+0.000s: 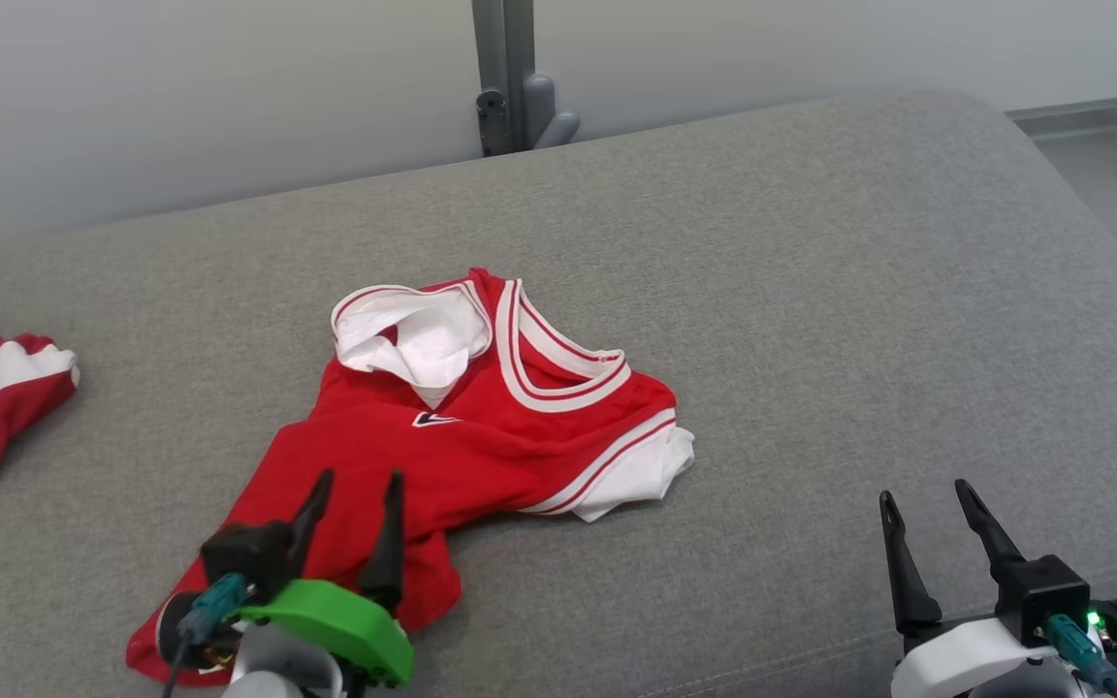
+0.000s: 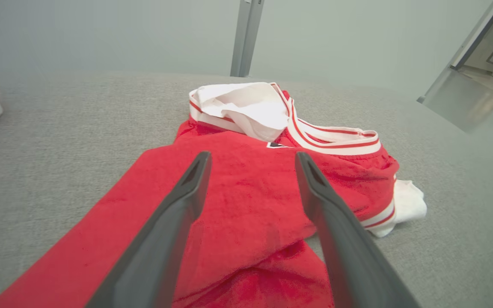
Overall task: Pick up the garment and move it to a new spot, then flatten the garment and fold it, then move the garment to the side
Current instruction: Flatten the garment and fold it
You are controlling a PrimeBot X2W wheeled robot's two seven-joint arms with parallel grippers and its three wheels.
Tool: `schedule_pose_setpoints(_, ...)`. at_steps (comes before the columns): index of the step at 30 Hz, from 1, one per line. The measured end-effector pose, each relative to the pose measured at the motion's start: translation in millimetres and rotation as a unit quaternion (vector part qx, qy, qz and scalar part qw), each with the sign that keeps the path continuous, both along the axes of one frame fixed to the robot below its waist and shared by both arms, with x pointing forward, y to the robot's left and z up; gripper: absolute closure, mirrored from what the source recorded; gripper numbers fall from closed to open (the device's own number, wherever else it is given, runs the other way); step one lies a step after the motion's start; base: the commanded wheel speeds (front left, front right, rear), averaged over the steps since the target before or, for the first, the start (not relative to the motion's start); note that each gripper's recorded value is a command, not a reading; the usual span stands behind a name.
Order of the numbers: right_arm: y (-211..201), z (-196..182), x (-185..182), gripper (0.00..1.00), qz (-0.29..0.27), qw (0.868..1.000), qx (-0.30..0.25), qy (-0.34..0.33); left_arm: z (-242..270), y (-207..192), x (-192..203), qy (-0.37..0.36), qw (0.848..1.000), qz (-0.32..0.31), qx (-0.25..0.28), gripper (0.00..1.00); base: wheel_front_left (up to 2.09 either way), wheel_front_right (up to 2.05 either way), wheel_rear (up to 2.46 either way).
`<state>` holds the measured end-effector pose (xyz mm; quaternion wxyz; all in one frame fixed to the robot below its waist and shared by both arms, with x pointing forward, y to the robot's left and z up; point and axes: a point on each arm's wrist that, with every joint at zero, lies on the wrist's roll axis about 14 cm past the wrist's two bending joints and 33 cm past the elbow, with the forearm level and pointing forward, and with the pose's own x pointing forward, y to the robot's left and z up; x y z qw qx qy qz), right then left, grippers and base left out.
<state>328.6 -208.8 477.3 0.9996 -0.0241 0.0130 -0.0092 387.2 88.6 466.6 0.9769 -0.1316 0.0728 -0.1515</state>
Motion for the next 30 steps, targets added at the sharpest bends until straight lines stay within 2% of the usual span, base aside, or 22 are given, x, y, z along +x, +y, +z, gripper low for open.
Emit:
schedule_pose_setpoints(5,-10,2,-4,0.0,-0.019,1.0,0.004,-0.003,14,-77,6,-0.009,0.992,-0.125,0.017,0.0,0.0,0.0,0.0)
schedule_pose_setpoints(10,-28,3,-12,0.0,-0.05,0.999,0.007,-0.002,9,-129,9,-0.002,0.976,-0.211,0.046,0.0,0.0,0.0,0.0)
schedule_pose_setpoints(15,-46,-2,-25,0.0,-0.084,0.996,0.007,0.007,-15,-150,12,0.028,0.964,-0.254,0.073,0.0,0.0,0.0,0.0)
schedule_pose_setpoints(26,-66,-5,-49,0.0,-0.126,0.992,-0.001,0.018,-59,-172,5,0.091,0.944,-0.299,0.102,0.0,0.0,0.0,0.0)
schedule_pose_setpoints(27,-67,-4,-50,0.0,-0.127,0.992,-0.001,0.017,-59,-173,6,0.092,0.945,-0.298,0.102,0.48,0.0,0.0,0.0)
schedule_pose_setpoints(28,-67,-3,-51,0.0,-0.127,0.992,-0.001,0.015,-60,-173,6,0.093,0.944,-0.299,0.104,0.68,0.0,0.0,0.0)
schedule_pose_setpoints(29,-66,-3,-52,0.0,-0.126,0.992,-0.002,0.014,-60,-174,4,0.094,0.944,-0.299,0.104,0.95,0.0,0.0,0.0)
schedule_pose_setpoints(30,-66,-1,-53,0.0,-0.126,0.992,-0.003,0.012,-61,-174,2,0.097,0.944,-0.299,0.104,1.0,0.0,0.0,0.0)
